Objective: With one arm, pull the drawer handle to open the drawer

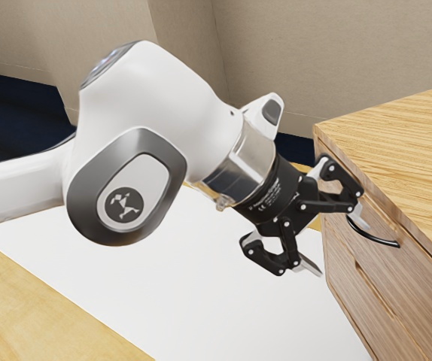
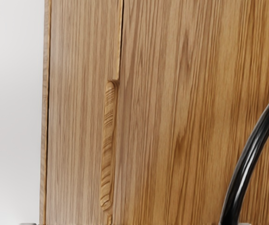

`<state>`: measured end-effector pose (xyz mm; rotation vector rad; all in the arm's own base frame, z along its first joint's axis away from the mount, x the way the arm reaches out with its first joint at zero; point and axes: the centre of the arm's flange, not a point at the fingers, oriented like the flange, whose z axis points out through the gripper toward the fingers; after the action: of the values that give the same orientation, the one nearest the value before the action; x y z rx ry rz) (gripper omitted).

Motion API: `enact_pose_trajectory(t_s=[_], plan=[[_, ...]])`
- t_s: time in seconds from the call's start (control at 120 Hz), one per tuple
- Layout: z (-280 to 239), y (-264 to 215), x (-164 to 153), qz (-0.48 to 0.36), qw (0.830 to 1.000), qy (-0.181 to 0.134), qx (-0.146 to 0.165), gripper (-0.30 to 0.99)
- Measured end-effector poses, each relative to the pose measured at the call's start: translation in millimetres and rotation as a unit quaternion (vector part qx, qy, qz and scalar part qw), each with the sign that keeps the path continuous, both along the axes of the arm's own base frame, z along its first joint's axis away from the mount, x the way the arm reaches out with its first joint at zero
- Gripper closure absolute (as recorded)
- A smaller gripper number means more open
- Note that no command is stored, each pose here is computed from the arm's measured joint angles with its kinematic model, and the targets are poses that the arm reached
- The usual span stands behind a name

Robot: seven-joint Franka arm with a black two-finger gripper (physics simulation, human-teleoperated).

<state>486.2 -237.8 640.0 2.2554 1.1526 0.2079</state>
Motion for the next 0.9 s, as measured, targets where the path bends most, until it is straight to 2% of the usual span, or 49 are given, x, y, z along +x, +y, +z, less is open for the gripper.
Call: enact_pose_trajectory(t_s=[0.35, 0.667, 0.9], plan=[[-1, 2, 1, -0.021, 1.0, -0.01, 0.01, 0.22], [4, 7, 3, -0.03, 0.999, -0.021, 0.015, 0.48], [13, 10, 4, -0.045, 0.998, -0.039, 0.019, 0.62]])
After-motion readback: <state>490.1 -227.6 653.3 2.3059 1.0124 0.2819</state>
